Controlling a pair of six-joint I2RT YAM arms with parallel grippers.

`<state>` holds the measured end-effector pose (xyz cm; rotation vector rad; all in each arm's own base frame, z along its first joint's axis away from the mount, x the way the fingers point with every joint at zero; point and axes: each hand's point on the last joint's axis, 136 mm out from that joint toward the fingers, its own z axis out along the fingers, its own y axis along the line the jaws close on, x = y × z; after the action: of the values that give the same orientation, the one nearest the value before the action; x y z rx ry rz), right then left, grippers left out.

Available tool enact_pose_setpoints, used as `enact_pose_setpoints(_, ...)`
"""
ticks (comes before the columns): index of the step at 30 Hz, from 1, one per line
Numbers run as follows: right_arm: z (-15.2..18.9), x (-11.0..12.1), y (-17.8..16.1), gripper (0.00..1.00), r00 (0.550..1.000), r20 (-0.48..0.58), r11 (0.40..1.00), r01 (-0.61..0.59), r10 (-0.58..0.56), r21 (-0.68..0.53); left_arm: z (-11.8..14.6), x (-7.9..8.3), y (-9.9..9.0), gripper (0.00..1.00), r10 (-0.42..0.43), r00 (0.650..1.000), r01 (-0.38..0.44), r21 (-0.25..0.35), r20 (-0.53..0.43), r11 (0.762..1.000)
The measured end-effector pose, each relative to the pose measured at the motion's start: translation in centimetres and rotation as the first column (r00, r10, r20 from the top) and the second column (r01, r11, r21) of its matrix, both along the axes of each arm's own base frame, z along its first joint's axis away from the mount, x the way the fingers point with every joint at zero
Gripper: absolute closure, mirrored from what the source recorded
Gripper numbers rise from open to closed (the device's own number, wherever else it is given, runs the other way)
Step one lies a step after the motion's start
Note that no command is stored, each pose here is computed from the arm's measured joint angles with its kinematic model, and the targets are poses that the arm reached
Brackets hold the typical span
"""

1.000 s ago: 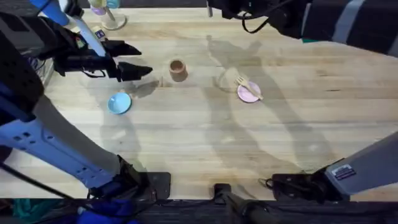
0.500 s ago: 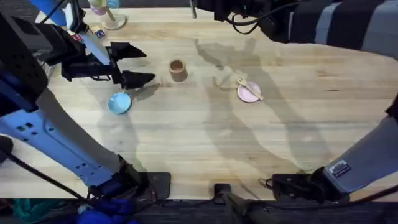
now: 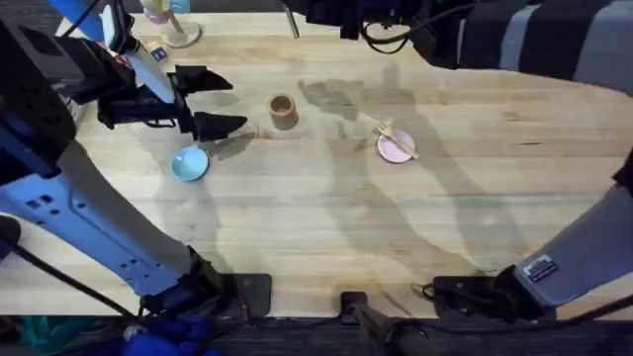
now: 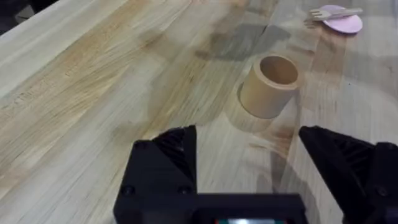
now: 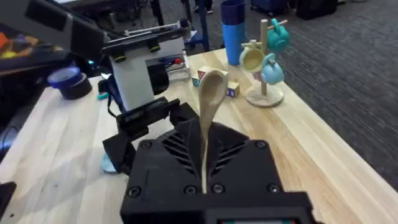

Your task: Pick up a utensil and set it on the pink plate, then put the other utensil in the container.

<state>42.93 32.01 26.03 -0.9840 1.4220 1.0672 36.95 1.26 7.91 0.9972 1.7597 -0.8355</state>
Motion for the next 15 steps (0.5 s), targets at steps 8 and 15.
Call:
enact_pose_setpoints(8,-1.7,-0.7,1.4,0.968,0.998,0.046,0.998,-0.051,0.052,-0.026,0.0,0.0,0.0,0.008,0.0,1.0,0.0,0.0,0.0,1.0)
enact_pose_setpoints(15,-4.3,-0.2,1.8,0.968,0.998,0.016,0.997,-0.06,0.06,-0.048,0.0,0.0,0.0,0.008,0.0,1.0,0.0,0.0,0.0,1.0)
